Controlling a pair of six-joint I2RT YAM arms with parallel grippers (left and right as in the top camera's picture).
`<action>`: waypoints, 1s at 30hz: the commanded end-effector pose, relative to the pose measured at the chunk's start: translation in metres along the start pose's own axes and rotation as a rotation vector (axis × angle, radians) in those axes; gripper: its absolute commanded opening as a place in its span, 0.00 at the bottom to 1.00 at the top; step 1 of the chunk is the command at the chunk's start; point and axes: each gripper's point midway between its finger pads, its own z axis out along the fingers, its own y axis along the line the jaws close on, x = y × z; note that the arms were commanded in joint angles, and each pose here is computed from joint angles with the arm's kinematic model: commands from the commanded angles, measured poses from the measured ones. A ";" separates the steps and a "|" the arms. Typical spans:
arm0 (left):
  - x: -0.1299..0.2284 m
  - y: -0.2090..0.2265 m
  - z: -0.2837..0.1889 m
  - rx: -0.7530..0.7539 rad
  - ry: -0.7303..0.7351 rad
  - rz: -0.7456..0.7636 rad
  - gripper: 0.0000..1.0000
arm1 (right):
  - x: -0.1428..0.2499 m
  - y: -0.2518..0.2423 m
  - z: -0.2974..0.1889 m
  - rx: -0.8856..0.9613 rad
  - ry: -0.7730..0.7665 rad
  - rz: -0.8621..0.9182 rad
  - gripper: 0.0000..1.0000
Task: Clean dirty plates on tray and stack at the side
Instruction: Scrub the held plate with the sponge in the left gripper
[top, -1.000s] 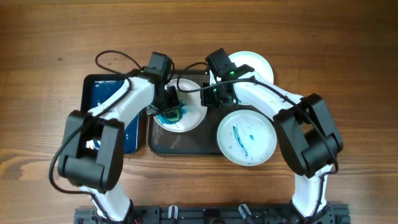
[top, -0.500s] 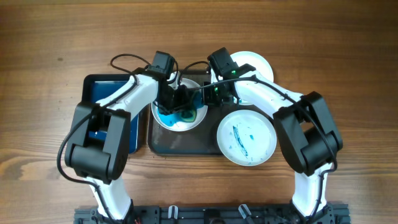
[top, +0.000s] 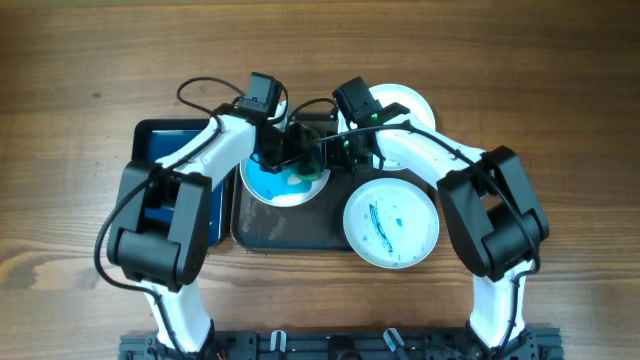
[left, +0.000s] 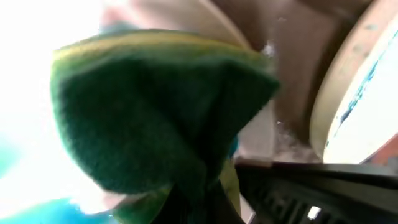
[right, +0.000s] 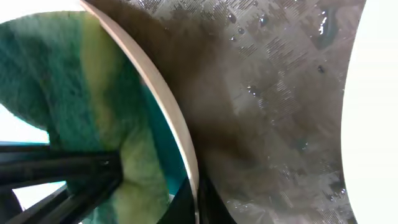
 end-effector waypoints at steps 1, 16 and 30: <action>-0.025 0.043 -0.001 -0.242 -0.164 -0.119 0.04 | 0.006 0.000 0.011 0.003 0.029 0.004 0.04; 0.086 -0.019 0.012 0.029 0.305 0.078 0.04 | 0.004 0.000 0.011 0.005 0.020 0.009 0.04; -0.013 0.141 -0.063 -0.845 -0.425 -0.404 0.04 | 0.004 0.000 0.011 0.006 0.020 0.009 0.04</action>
